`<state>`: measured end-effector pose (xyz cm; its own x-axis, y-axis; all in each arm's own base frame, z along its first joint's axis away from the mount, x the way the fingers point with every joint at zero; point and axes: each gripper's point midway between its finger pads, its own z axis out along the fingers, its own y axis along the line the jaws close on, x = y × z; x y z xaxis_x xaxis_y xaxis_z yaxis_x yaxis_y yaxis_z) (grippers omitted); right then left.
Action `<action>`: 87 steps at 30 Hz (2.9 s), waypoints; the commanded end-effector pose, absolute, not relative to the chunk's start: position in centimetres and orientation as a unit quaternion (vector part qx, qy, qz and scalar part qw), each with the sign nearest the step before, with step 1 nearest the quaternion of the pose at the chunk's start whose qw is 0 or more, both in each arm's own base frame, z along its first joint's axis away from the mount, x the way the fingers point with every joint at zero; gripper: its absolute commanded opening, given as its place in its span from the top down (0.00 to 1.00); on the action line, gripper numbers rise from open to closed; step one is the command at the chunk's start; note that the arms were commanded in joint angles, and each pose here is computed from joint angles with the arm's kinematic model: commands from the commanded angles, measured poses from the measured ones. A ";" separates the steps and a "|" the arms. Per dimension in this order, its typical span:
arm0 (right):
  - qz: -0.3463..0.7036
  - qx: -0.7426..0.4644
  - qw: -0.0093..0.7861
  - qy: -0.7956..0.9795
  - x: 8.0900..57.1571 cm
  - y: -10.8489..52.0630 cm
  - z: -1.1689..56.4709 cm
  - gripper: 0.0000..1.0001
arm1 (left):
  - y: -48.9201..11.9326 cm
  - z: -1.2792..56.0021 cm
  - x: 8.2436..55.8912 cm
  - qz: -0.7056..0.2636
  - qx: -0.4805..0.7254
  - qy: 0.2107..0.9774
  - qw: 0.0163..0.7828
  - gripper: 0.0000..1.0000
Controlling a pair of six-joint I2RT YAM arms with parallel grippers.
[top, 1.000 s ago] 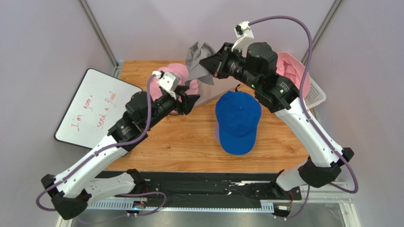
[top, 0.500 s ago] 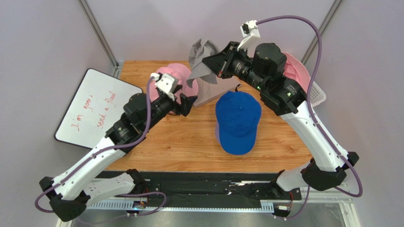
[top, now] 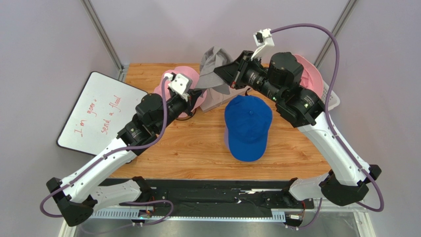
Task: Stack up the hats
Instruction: Stack the hat on the hat.
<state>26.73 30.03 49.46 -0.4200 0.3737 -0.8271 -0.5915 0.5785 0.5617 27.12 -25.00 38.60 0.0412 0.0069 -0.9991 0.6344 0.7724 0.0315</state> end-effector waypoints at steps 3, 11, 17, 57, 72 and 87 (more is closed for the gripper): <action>0.461 -0.098 0.541 0.696 25.0 29.2 50.0 0.98 | -20.8 46.8 26.7 -0.197 0.179 0.600 0.755 1.00; 0.401 -0.067 0.585 0.702 25.7 22.9 49.3 0.08 | -16.8 48.9 26.9 -0.112 0.197 0.637 0.737 1.00; 0.429 -0.105 0.572 0.691 25.3 23.4 49.3 0.08 | -17.5 48.9 23.7 -0.134 0.291 0.601 0.733 1.00; 0.590 -0.221 0.397 0.667 21.6 32.6 36.4 0.30 | -16.3 43.5 19.9 -0.157 0.338 0.563 0.738 1.00; 0.571 -0.207 0.396 0.689 22.6 33.1 35.0 0.85 | -16.0 43.7 19.7 -0.159 0.332 0.557 0.744 1.00; 0.448 -0.179 0.524 0.702 26.3 29.5 40.8 1.00 | -16.5 44.3 24.2 -0.143 0.254 0.558 0.777 1.00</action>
